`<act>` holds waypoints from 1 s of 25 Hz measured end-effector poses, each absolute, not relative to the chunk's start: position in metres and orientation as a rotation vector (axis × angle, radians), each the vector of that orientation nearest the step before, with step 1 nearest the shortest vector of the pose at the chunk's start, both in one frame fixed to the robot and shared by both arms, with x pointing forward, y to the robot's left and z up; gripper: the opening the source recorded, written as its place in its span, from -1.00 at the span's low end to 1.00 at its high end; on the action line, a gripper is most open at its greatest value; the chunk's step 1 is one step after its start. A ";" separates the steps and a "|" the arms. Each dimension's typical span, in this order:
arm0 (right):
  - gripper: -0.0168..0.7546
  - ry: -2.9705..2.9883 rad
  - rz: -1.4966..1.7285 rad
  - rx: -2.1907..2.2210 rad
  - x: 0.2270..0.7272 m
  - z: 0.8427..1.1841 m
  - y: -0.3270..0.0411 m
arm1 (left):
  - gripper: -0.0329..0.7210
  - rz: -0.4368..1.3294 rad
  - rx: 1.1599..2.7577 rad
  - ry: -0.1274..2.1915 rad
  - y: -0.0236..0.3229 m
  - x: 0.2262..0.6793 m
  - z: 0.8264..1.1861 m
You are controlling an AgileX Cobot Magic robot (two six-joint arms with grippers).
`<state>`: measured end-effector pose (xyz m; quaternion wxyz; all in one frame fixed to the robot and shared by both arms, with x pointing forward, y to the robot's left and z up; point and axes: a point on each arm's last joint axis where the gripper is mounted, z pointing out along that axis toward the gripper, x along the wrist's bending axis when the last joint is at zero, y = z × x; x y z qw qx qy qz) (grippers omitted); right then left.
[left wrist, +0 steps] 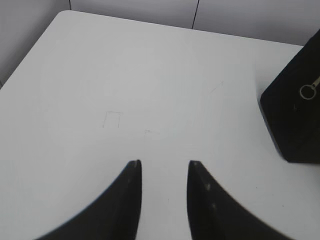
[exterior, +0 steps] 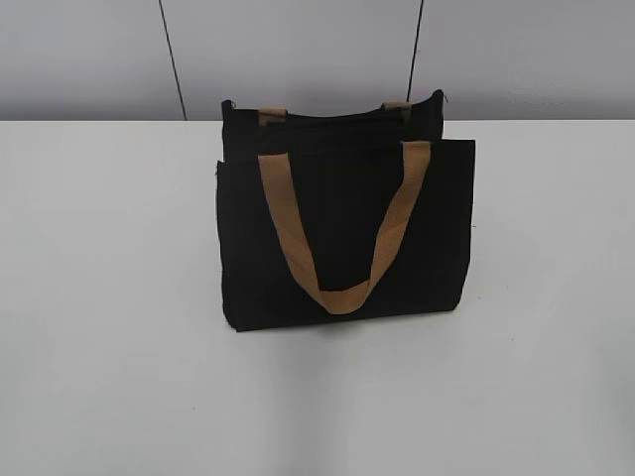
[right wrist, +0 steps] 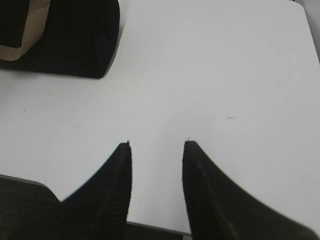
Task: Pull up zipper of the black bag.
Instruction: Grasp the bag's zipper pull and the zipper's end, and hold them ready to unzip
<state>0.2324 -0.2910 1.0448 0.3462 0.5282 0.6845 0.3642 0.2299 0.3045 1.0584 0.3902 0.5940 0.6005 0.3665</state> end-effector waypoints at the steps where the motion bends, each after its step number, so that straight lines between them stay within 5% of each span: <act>1: -0.24 1.776 0.945 1.371 0.232 1.045 -0.291 | -0.28 0.931 1.509 1.526 0.304 0.230 1.058; 20: -0.24 1.776 0.945 1.371 0.232 1.045 -0.291 | -0.28 0.929 1.513 1.529 0.304 0.231 1.059; 25: -0.24 1.776 0.945 1.371 0.232 1.045 -0.291 | -0.28 0.945 1.487 1.496 0.303 0.244 1.083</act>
